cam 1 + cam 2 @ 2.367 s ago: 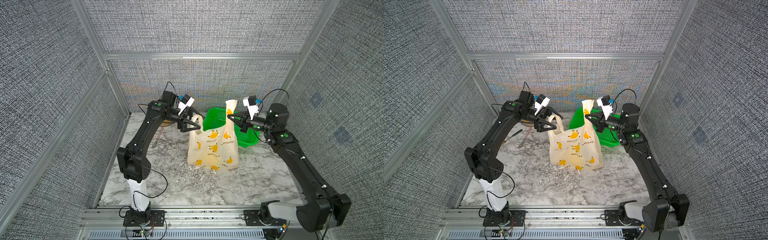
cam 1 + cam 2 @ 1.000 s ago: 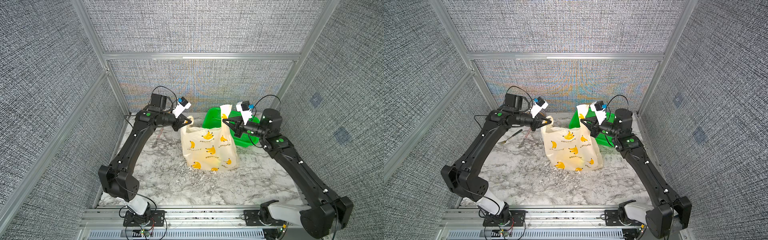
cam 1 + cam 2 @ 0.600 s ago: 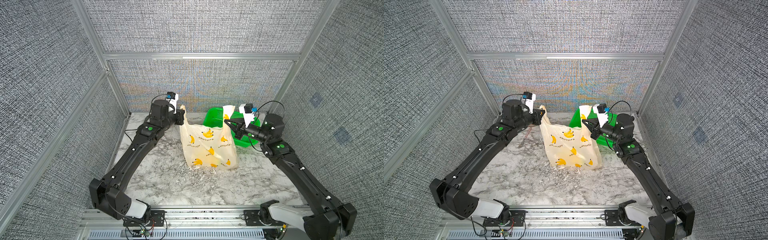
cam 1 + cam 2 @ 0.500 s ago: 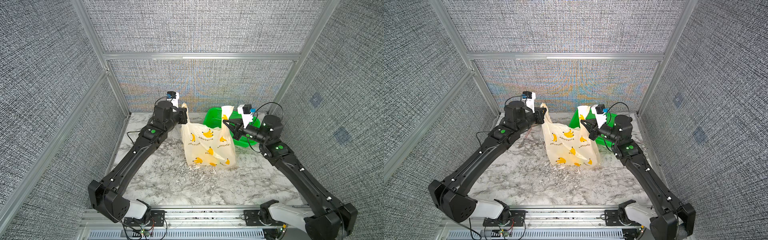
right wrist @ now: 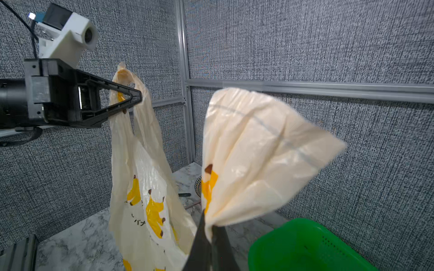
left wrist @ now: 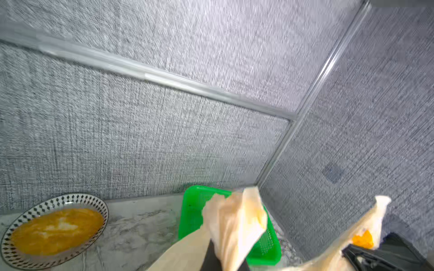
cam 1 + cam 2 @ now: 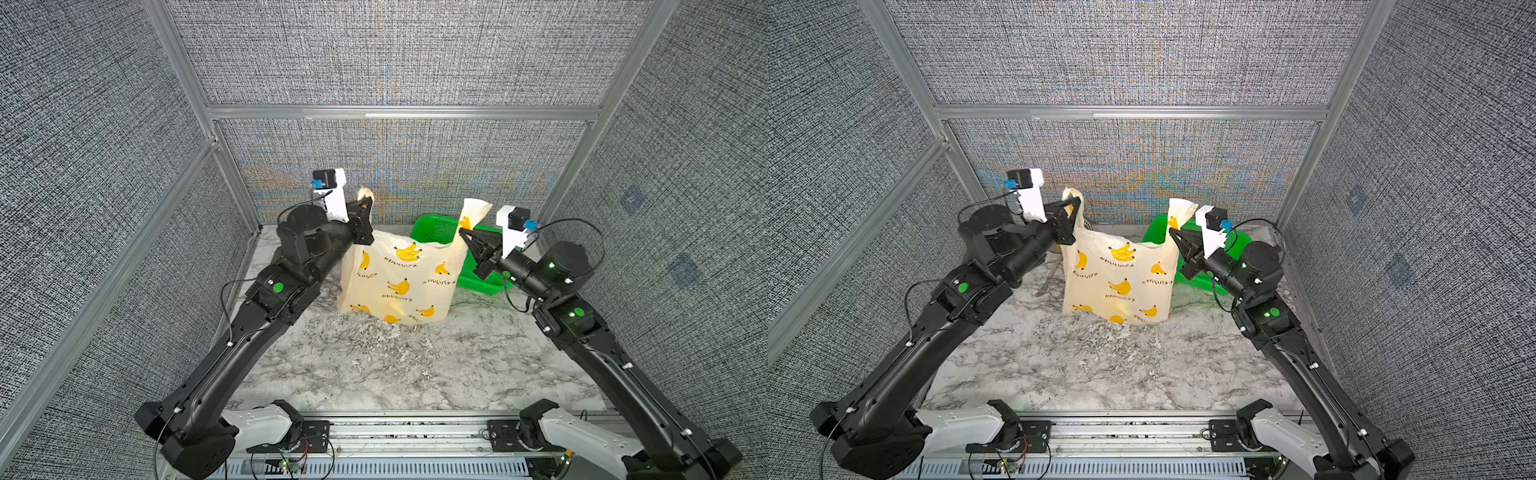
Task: Place the banana into a plastic bag & tie a knot
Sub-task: Cross the plastic bag at the center of the board.
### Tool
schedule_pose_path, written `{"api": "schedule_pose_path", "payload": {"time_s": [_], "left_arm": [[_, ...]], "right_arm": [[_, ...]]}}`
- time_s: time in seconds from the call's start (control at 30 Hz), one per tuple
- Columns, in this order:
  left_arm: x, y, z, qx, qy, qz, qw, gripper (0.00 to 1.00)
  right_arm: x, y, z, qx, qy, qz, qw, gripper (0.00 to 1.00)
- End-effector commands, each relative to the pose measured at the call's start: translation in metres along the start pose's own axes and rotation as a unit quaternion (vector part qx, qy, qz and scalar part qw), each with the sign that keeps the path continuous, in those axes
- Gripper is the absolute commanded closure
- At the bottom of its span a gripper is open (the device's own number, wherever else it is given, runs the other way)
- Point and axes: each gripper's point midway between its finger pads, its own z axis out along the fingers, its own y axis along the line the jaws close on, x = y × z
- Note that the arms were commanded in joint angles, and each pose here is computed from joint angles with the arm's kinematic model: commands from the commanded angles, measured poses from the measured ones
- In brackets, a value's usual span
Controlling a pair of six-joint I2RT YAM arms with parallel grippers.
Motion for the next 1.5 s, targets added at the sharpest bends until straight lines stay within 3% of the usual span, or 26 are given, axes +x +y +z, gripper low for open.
{"api": "schedule_pose_path", "payload": {"time_s": [0.0, 0.13, 0.33, 0.37, 0.4, 0.43, 0.67, 0.83, 0.93, 1.13, 1.47], "left_arm": [[0.031, 0.008, 0.009, 0.0, 0.026, 0.012, 1.0, 1.0], [0.053, 0.041, 0.001, -0.07, 0.03, 0.017, 0.997, 1.0], [0.041, 0.031, -0.024, -0.04, 0.021, 0.049, 0.998, 0.46], [0.037, 0.029, -0.03, -0.032, 0.017, 0.063, 0.997, 0.33], [0.036, 0.027, -0.034, -0.023, 0.018, 0.079, 0.996, 0.12], [0.034, 0.028, -0.039, -0.016, 0.02, 0.092, 0.995, 0.01], [0.034, 0.054, -0.071, 0.069, -0.029, 0.138, 0.988, 0.0], [0.048, 0.072, -0.068, 0.133, -0.019, 0.15, 0.98, 0.01], [0.054, 0.088, -0.062, 0.203, -0.014, 0.125, 0.971, 0.01], [0.083, 0.094, -0.047, 0.337, 0.054, 0.114, 0.933, 0.0], [0.103, 0.1, -0.01, 0.377, 0.075, 0.117, 0.916, 0.01]], "right_arm": [[0.023, -0.004, 0.009, -0.004, 0.014, 0.005, 1.0, 1.0], [0.052, -0.002, 0.023, -0.031, 0.057, 0.012, 0.998, 1.0], [0.046, 0.005, 0.026, -0.053, 0.059, 0.009, 0.997, 1.0], [0.044, 0.007, 0.026, -0.058, 0.058, 0.007, 0.997, 1.0], [0.042, 0.009, 0.026, -0.064, 0.058, 0.005, 0.996, 1.0], [0.04, 0.01, 0.026, -0.067, 0.057, 0.004, 0.996, 1.0], [0.041, 0.016, 0.03, -0.094, 0.065, 0.005, 0.993, 1.0], [0.049, 0.018, 0.034, -0.115, 0.084, 0.011, 0.99, 1.0], [0.05, 0.018, 0.036, -0.12, 0.089, 0.011, 0.989, 1.0], [0.051, 0.018, 0.04, -0.135, 0.1, 0.017, 0.986, 1.0], [0.057, 0.018, 0.046, -0.145, 0.12, 0.022, 0.982, 1.0]]}}
